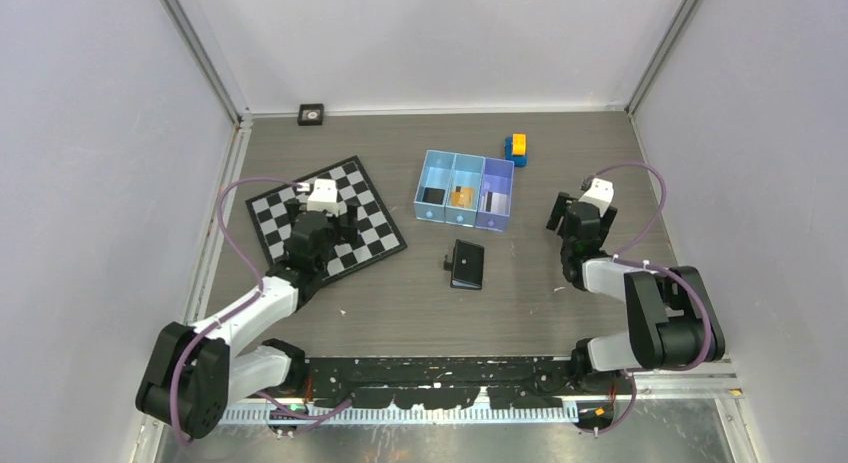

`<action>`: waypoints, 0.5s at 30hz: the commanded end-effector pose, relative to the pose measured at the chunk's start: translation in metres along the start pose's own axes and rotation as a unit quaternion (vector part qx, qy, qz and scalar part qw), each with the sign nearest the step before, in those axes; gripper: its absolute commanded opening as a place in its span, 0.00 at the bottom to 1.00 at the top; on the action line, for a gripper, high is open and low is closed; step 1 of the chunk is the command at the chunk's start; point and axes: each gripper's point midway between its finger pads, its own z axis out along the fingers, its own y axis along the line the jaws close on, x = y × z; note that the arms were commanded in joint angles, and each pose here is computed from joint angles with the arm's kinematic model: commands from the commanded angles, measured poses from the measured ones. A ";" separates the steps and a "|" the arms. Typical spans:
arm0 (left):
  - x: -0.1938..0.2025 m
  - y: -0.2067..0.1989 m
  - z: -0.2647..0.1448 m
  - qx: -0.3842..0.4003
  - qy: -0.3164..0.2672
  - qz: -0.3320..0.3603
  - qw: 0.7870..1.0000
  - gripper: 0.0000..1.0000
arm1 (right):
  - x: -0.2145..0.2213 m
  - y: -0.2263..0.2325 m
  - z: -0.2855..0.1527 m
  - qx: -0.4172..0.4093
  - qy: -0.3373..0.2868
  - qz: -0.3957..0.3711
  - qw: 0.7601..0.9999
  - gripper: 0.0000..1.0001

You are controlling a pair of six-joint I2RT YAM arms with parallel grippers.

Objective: Take the credit cards out of the card holder
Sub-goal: Reset both arms

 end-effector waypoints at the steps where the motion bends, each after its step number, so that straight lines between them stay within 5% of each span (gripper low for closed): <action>1: -0.011 0.022 -0.001 -0.049 -0.044 0.024 0.998 1.00 | -0.037 -0.002 0.008 0.014 -0.077 0.027 0.997 0.82; 4: 0.023 0.033 0.009 -0.060 -0.042 0.025 0.997 1.00 | -0.029 -0.004 0.019 0.027 -0.084 0.022 0.996 0.81; 7: 0.015 0.029 0.012 -0.041 -0.061 0.023 0.997 0.99 | -0.028 -0.004 0.021 0.020 -0.079 0.029 0.996 0.75; 10: 0.012 0.032 0.010 -0.040 -0.099 0.016 0.994 1.00 | -0.015 -0.004 0.019 -0.010 -0.079 0.038 0.996 0.87; 15: 0.018 0.029 0.031 -0.030 -0.042 0.030 0.998 0.98 | -0.017 -0.006 0.020 -0.002 -0.090 0.039 0.995 0.88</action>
